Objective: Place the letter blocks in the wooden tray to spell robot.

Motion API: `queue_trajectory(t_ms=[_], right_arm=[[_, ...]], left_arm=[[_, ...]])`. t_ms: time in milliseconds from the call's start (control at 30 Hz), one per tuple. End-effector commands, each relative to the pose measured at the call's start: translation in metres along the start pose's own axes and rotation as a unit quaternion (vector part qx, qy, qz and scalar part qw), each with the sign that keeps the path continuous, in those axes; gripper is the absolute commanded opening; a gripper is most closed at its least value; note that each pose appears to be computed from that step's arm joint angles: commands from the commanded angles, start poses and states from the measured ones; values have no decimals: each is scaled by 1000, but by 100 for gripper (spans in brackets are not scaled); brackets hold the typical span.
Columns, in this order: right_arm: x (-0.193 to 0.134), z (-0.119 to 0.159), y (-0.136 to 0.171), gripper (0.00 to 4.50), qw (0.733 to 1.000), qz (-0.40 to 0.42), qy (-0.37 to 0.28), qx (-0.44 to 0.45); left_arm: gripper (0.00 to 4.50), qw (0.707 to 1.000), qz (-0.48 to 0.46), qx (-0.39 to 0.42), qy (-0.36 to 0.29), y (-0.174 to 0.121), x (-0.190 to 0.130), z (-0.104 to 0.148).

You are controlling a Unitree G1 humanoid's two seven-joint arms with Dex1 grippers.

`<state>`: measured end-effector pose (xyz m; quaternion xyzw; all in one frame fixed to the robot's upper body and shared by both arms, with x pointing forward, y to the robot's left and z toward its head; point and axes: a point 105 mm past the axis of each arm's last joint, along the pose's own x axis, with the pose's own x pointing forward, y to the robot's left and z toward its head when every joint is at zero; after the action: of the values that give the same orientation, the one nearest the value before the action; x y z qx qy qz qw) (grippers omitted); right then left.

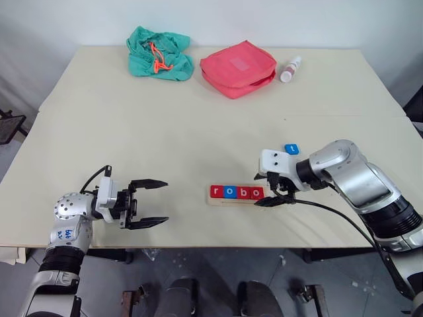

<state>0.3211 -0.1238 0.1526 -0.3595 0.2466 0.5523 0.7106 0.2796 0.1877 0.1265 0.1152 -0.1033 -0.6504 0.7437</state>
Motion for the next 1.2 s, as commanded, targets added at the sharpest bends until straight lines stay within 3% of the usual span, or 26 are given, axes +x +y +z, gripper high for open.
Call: queue_trajectory(t_ms=[33,267,467,633,733,900,1200], right_arm=[[-8,11,-2,448,1000,-13,-8,-19],[-26,15,-5,448,998,-44,-50,-10],[-58,-9,-24,448,980,-166,-101,47],[-80,-36,-38,448,950,-263,-115,124],[-88,-46,-56,448,913,-338,-140,182],[-72,-63,-85,448,860,-396,-169,274],[-47,-86,-105,448,833,-420,-165,322]], left_arm=[[450,999,-46,16,-2,-8,-2,4],[450,999,-46,19,-3,-5,2,4],[450,999,-45,20,-8,-5,5,2],[450,999,-45,17,-12,-6,6,1],[450,999,-46,17,-14,-5,9,0],[450,998,-52,21,-21,-1,15,3],[450,998,-56,24,-17,-2,11,7]])
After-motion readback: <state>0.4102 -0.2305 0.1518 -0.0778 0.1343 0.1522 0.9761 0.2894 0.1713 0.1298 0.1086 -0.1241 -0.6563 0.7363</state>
